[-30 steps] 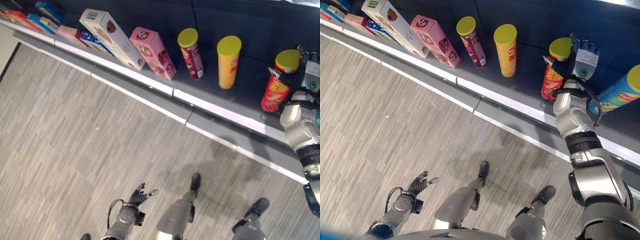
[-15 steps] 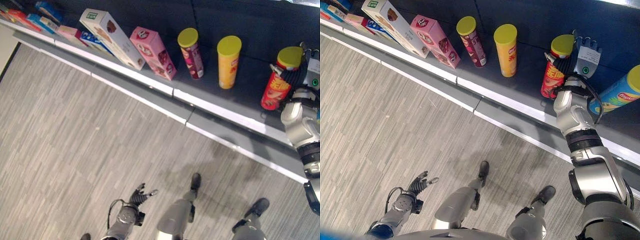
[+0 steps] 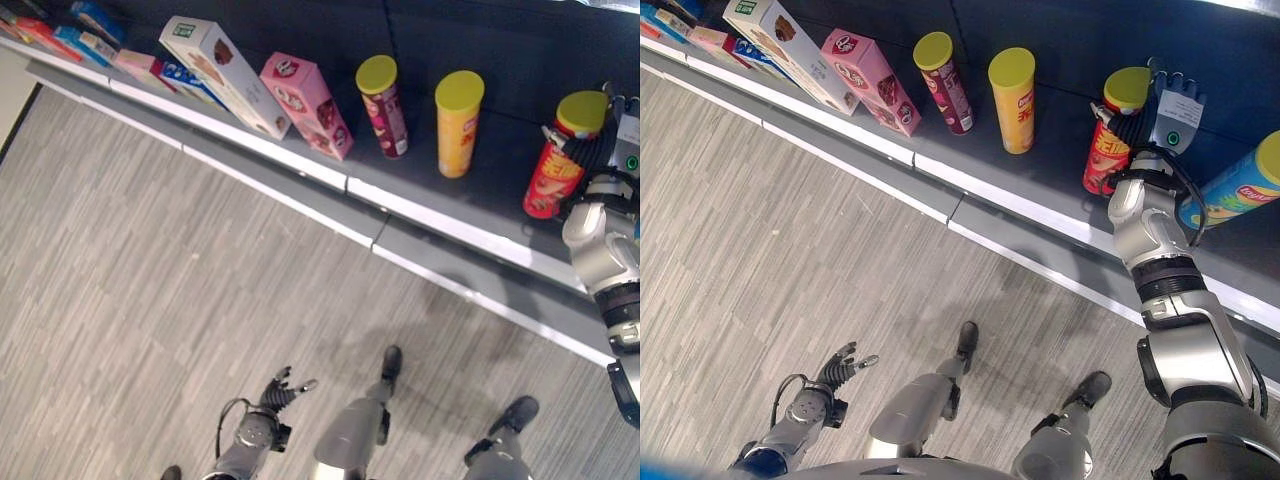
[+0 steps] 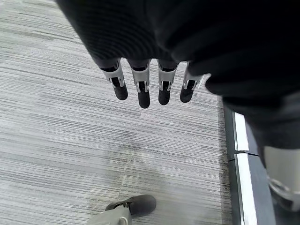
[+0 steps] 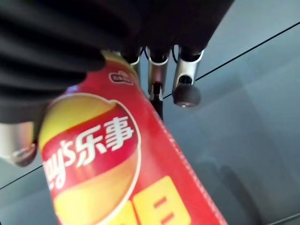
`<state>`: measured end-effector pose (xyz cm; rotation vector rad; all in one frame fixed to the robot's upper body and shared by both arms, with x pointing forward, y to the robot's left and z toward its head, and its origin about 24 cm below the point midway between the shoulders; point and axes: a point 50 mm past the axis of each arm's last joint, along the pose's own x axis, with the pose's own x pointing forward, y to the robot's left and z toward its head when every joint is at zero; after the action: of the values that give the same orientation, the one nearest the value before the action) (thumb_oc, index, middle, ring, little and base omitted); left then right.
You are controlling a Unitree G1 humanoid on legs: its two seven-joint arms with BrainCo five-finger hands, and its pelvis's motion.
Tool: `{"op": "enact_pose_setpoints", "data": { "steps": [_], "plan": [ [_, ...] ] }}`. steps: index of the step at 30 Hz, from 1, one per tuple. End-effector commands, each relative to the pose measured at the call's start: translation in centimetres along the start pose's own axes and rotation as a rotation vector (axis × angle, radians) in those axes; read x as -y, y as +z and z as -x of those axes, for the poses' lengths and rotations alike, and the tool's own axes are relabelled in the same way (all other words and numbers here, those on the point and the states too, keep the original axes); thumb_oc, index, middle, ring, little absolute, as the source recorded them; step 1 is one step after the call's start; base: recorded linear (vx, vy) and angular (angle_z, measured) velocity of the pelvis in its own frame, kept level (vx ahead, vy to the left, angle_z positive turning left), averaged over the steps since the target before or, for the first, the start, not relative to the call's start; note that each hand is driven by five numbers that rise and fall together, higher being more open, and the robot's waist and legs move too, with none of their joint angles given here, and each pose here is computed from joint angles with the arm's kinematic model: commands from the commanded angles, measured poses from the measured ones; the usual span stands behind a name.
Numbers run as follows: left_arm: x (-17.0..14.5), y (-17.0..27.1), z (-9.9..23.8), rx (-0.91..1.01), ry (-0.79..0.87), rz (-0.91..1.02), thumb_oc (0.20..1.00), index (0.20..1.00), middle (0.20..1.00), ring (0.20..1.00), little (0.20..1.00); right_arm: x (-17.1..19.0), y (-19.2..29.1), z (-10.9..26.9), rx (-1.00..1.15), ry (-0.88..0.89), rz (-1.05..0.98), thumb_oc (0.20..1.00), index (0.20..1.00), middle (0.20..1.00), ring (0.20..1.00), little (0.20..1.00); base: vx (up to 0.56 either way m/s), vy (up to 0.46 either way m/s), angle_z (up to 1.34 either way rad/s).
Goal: Put the goods on the table back onto the shelves and tidy them up.
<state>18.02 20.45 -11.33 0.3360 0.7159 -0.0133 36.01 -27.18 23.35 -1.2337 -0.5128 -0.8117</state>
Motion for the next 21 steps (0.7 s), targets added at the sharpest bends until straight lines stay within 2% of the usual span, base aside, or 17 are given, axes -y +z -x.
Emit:
{"op": "enact_pose_setpoints", "data": {
  "steps": [1,13,14,15,21],
  "plan": [
    [-1.34,0.25,-0.25,0.018,0.016,-0.106,1.000,1.000,1.000,1.000,1.000,2.49,2.27,-3.00,0.089,-0.135,-0.023,0.200,0.200,0.200,0.200,0.200,0.00,0.000,0.00],
    [-1.52,0.32,-0.29,0.020,0.025,-0.107,1.000,1.000,1.000,1.000,1.000,1.99,2.57,-2.99,0.087,-0.111,-0.031,0.206,0.206,0.206,0.206,0.206,0.00,0.000,0.00],
    [-1.53,0.32,-0.28,0.021,0.026,-0.106,1.000,1.000,1.000,1.000,1.000,1.88,2.58,-2.89,0.088,-0.107,-0.031,0.740,0.740,0.740,0.740,0.740,0.00,0.002,0.04],
    [-1.52,0.33,-0.28,0.021,0.026,-0.105,1.000,1.000,1.000,1.000,1.000,1.81,2.63,-2.84,0.089,-0.105,-0.033,1.000,1.000,1.000,1.000,1.000,-0.01,0.005,0.04],
    [-1.41,0.49,-0.35,0.025,0.027,-0.104,1.000,1.000,1.000,1.000,1.000,1.54,3.01,-2.50,0.089,-0.108,-0.058,1.000,1.000,1.000,1.000,1.000,0.00,0.001,0.01]
  ]
}}
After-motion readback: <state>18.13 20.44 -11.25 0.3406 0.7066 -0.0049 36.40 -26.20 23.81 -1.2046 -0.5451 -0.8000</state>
